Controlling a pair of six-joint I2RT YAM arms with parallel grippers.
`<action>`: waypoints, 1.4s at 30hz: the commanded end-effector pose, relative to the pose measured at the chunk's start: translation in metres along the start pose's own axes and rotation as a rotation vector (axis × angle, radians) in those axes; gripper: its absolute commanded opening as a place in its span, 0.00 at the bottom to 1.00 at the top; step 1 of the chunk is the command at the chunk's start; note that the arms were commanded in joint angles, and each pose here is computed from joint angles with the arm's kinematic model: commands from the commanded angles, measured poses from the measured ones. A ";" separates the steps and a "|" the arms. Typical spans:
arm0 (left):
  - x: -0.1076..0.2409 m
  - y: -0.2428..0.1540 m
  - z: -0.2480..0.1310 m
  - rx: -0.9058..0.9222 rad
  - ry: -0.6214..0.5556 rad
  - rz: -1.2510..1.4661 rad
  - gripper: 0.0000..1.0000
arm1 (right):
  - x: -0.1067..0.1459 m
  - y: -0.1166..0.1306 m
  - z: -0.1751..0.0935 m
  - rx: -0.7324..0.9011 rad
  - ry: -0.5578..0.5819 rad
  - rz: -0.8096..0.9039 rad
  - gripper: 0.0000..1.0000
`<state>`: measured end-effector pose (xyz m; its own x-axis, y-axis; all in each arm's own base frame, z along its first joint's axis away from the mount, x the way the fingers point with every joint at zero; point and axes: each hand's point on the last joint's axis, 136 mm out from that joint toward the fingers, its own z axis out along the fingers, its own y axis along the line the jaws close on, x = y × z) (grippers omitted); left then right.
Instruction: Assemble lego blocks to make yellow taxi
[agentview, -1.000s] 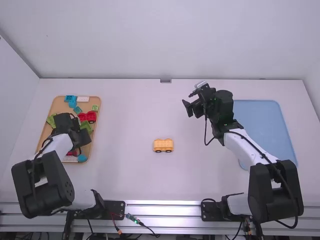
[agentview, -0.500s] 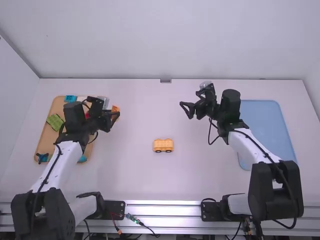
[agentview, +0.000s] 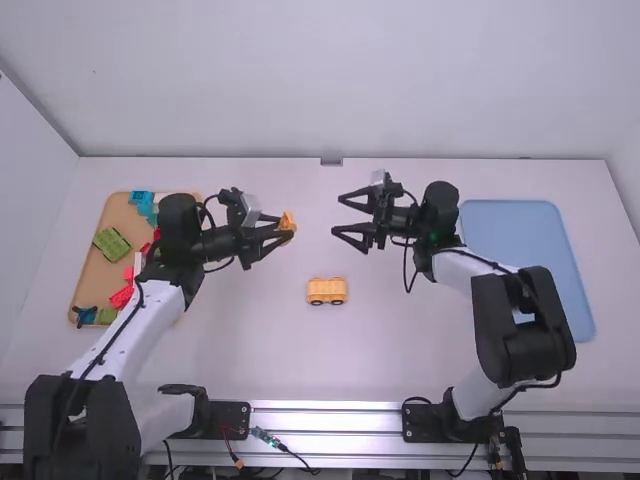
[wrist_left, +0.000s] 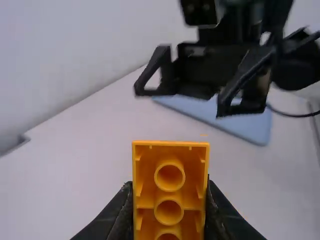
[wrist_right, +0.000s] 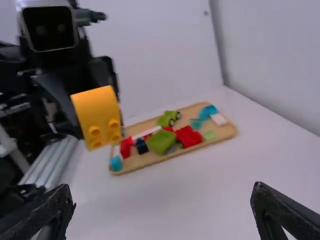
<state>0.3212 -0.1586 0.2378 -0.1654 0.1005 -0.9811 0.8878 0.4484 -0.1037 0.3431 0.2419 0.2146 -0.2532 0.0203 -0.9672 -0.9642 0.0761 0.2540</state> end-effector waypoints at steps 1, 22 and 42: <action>-0.003 -0.016 0.006 0.139 -0.029 -0.040 0.02 | 0.000 0.018 0.007 -0.124 0.024 0.065 0.93; 0.012 -0.024 0.043 0.370 -0.081 -0.086 0.02 | -0.005 0.031 0.020 -0.161 0.018 0.091 0.80; 0.009 -0.035 0.049 0.400 -0.087 -0.058 0.02 | -0.003 0.036 0.026 -0.181 0.027 0.114 0.53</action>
<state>0.3121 -0.2152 0.2208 -0.2058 0.0026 -0.9786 0.9746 0.0909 -0.2047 0.3078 0.2690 0.2243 -0.3748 -0.0092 -0.9271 -0.9223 -0.0983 0.3738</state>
